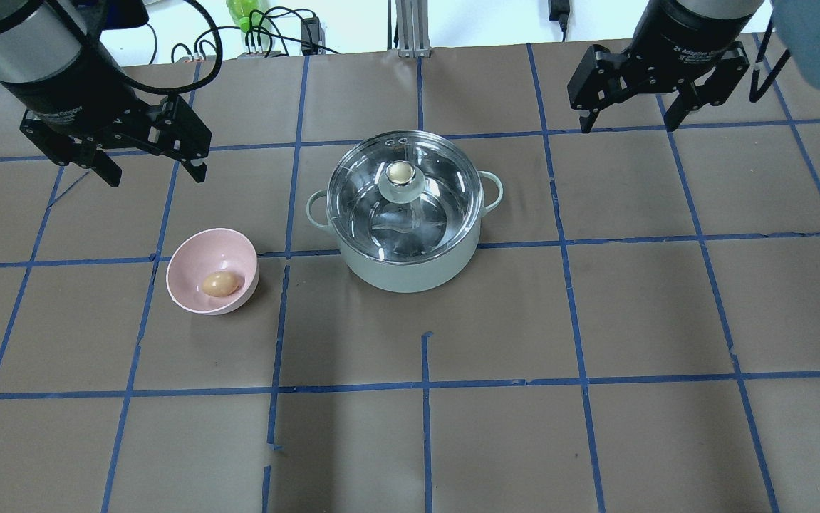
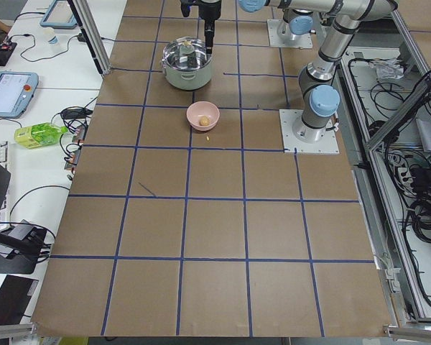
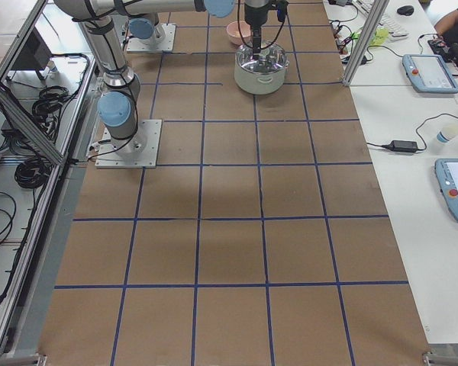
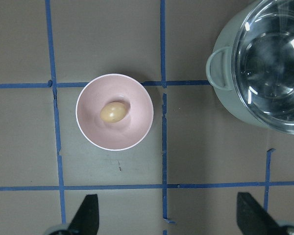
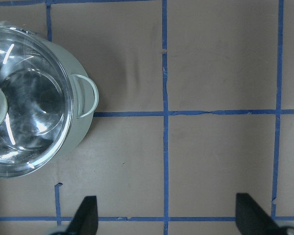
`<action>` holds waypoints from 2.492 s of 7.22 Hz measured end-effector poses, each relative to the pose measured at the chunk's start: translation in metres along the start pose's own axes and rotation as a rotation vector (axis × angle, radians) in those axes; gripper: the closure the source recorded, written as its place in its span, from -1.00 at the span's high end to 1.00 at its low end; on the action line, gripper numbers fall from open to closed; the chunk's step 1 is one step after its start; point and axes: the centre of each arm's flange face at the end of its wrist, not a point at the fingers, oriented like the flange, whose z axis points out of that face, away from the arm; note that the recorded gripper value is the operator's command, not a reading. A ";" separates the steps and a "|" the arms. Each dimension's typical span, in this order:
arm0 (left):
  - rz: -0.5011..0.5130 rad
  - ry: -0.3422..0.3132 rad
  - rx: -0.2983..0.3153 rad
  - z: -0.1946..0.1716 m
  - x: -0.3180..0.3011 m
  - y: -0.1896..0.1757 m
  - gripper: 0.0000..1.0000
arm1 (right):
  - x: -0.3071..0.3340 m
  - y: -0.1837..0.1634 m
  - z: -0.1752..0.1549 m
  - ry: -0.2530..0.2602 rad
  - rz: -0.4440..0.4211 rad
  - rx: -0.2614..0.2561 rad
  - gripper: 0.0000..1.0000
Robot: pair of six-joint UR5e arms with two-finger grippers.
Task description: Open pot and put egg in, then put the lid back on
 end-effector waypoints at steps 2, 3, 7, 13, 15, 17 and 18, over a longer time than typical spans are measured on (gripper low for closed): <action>0.000 0.000 -0.002 0.001 0.000 0.000 1.00 | 0.000 0.002 -0.001 0.000 0.000 -0.003 0.99; 0.001 0.000 -0.004 0.002 0.001 0.001 1.00 | 0.000 0.002 -0.001 0.000 0.001 -0.004 0.99; 0.055 -0.004 -0.042 0.022 -0.003 0.004 1.00 | -0.003 0.002 0.000 -0.003 -0.001 -0.005 0.99; 0.445 0.007 -0.081 0.133 -0.023 -0.043 1.00 | -0.072 0.000 0.055 -0.007 -0.102 -0.073 0.96; 0.555 0.000 -0.051 0.171 -0.051 -0.049 1.00 | -0.102 -0.011 0.071 -0.007 -0.100 -0.070 0.97; 0.659 -0.029 0.006 0.214 -0.067 -0.041 1.00 | -0.137 -0.036 0.089 -0.011 -0.062 -0.062 0.97; 0.695 -0.042 0.027 0.233 -0.069 -0.033 1.00 | -0.157 -0.047 0.099 -0.014 -0.050 -0.055 0.97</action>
